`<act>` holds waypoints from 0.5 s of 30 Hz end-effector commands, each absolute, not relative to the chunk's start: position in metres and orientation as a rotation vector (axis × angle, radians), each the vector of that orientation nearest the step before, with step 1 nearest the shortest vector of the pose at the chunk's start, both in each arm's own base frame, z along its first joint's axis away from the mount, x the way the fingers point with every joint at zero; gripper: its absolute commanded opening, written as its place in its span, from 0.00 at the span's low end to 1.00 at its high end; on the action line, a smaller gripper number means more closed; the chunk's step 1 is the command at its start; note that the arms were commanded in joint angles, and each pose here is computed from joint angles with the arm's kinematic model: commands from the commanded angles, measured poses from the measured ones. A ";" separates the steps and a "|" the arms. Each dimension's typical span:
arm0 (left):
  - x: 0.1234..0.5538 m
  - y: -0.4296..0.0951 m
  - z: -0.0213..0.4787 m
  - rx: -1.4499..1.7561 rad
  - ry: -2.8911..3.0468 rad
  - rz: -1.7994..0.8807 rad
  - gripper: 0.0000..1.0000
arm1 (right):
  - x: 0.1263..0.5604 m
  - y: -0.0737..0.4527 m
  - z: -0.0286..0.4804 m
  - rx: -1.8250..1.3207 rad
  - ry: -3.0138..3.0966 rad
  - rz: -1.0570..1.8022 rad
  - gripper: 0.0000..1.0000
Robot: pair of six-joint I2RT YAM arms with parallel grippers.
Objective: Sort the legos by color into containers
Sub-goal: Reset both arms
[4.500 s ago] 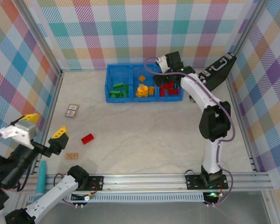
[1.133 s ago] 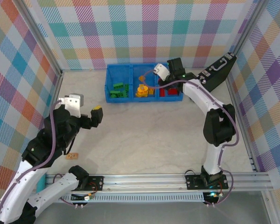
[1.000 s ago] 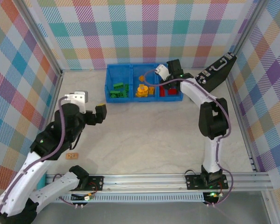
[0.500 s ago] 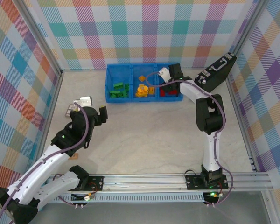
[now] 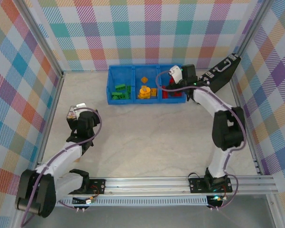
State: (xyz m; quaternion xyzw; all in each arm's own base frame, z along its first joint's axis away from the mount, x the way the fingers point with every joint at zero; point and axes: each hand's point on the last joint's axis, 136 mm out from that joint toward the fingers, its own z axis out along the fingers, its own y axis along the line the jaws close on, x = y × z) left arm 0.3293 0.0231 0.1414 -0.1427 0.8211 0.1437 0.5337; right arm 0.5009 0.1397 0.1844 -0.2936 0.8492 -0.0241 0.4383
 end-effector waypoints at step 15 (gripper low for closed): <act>0.395 0.007 0.082 -0.200 1.948 0.098 1.00 | 0.346 0.050 0.138 -0.184 1.932 0.082 0.99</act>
